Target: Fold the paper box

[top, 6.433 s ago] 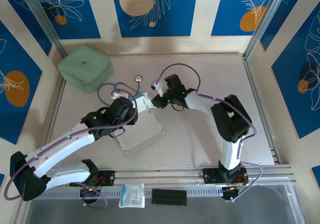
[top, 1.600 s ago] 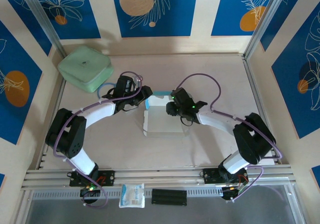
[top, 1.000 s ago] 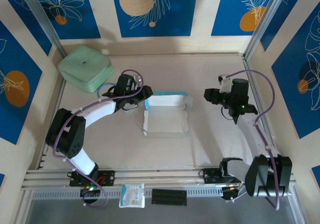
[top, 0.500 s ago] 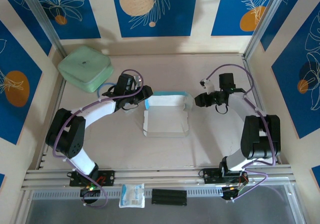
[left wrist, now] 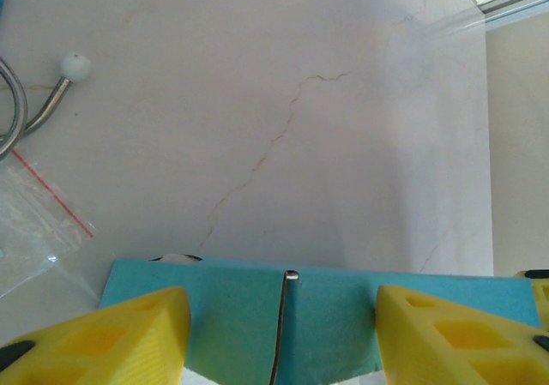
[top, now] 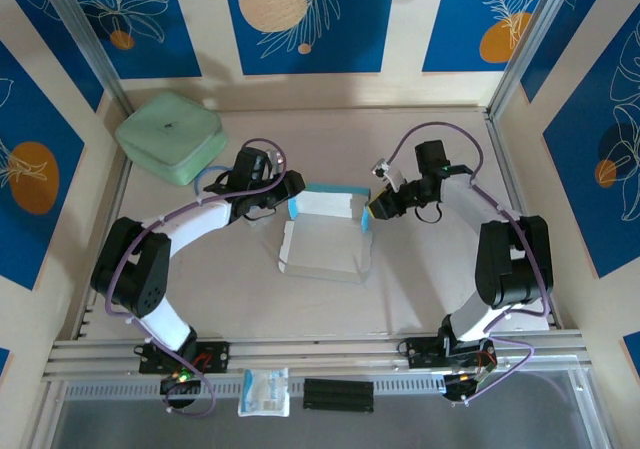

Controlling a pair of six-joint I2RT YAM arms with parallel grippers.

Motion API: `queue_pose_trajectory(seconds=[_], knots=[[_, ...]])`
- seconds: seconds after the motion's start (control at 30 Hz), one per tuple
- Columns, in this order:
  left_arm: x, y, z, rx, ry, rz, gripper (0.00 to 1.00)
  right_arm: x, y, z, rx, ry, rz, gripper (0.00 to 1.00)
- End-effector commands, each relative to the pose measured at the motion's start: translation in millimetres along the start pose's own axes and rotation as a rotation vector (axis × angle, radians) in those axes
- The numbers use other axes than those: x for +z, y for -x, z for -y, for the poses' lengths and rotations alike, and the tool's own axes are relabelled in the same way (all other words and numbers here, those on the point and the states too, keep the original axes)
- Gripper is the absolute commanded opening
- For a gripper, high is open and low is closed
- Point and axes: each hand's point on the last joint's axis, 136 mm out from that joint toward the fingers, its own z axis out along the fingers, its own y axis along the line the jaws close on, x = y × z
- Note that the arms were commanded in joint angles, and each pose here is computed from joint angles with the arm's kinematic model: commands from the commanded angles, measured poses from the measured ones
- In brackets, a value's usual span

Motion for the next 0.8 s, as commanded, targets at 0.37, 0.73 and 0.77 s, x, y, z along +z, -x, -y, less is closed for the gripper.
queue_pose_trajectory(seconds=[0.37,0.73,0.77], knots=[[-2.0,-8.7,-10.1,0.028,0.051,-0.03,0.58,28.3,-15.7,4.8,-0.093,-0.049,-0.055,0.44],[-1.1,-11.8,-12.2,0.03,0.05,-0.036,0.58,51.4,-15.7,20.9,-0.23,-0.212,-0.071,0.38],[-0.8,-12.4,-12.7,0.029,0.051,-0.038,0.58,53.6,-17.2,23.7,-0.244,-0.24,-0.084,0.39]])
